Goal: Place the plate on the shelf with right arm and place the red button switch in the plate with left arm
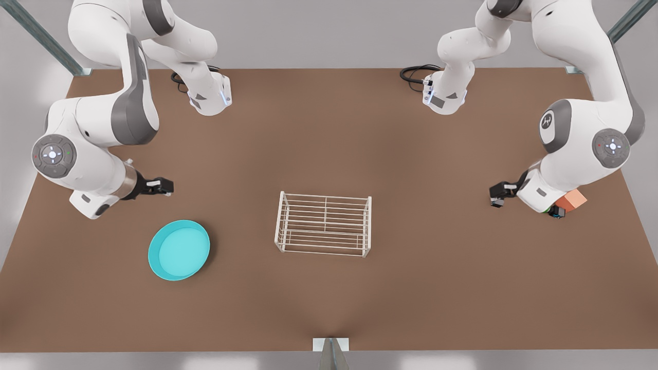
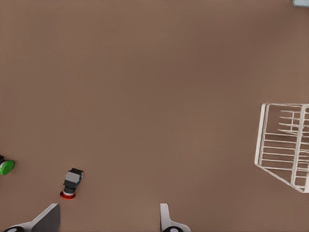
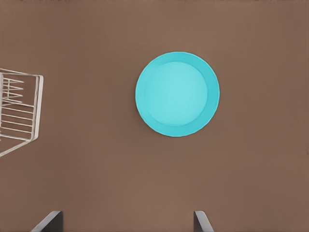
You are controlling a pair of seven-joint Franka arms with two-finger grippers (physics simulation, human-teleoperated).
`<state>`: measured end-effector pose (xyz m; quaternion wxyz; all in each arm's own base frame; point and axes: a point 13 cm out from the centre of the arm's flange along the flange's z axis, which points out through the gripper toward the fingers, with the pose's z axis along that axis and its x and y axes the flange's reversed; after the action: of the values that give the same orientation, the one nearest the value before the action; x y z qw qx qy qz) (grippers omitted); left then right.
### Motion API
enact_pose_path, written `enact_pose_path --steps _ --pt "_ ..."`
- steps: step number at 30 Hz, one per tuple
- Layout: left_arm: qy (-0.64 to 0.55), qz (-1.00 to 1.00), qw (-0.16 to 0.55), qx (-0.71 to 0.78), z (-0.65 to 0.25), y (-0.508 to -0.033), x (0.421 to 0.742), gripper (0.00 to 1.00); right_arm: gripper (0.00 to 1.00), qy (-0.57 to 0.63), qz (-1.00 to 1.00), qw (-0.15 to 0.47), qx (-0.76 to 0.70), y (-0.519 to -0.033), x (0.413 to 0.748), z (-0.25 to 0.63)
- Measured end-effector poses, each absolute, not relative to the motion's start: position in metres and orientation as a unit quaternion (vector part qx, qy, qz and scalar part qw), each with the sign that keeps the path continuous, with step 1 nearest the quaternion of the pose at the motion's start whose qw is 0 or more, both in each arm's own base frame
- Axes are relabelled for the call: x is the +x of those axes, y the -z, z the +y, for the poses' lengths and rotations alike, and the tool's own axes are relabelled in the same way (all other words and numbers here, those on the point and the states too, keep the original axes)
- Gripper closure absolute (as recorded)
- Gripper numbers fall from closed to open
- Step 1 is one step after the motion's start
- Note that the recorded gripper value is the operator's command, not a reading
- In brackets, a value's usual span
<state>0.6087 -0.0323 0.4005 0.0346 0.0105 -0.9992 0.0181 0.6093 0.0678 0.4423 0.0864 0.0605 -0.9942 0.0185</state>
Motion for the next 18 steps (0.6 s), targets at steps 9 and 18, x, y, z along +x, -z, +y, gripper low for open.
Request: enact_pose_path --steps 9,18 --pt "-0.008 -0.999 0.043 -0.011 -0.075 -0.36 0.609 0.0 0.0 0.036 -0.987 0.154 0.0 -0.342 0.63 0.013" --pt "0.041 -0.997 0.071 -0.011 -0.019 -0.286 0.516 0.0 0.0 0.101 -0.98 0.166 -0.049 -0.195 0.642 -0.091"
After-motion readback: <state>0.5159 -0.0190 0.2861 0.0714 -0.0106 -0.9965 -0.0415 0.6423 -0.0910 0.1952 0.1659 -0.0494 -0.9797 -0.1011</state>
